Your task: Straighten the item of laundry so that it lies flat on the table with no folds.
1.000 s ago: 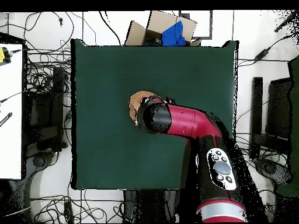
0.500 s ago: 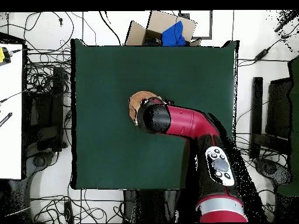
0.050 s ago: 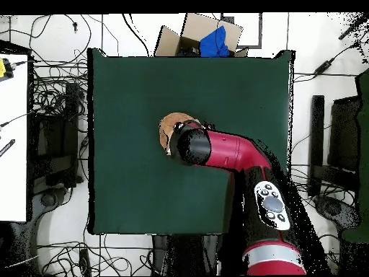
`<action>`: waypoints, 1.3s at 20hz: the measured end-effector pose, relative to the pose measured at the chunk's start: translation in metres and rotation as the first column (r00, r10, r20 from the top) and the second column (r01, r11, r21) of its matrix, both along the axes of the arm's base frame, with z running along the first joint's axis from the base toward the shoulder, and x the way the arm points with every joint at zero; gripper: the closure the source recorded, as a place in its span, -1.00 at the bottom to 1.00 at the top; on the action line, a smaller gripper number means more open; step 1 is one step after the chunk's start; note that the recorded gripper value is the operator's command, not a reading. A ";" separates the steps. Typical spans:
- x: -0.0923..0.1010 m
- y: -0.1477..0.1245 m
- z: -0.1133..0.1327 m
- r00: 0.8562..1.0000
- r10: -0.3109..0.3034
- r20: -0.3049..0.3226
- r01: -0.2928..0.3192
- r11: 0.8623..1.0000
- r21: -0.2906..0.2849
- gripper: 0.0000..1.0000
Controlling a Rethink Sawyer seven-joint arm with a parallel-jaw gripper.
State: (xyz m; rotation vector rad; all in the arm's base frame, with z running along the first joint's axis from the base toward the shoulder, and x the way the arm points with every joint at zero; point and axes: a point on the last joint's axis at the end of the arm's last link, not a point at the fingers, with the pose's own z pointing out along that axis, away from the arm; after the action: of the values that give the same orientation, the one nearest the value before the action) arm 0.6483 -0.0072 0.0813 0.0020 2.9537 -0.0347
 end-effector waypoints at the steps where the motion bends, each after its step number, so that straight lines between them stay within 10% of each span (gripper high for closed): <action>1: 0.000 -0.001 0.000 1.000 -0.001 0.001 0.001 1.000 0.000 -1.00; 26: -0.005 -0.016 -0.035 0.998 -0.033 0.051 0.033 0.999 0.002 -1.00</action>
State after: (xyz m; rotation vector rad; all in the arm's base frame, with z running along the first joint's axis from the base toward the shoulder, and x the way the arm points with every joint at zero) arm 0.6433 -0.0233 0.0462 0.0505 2.9027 -0.0367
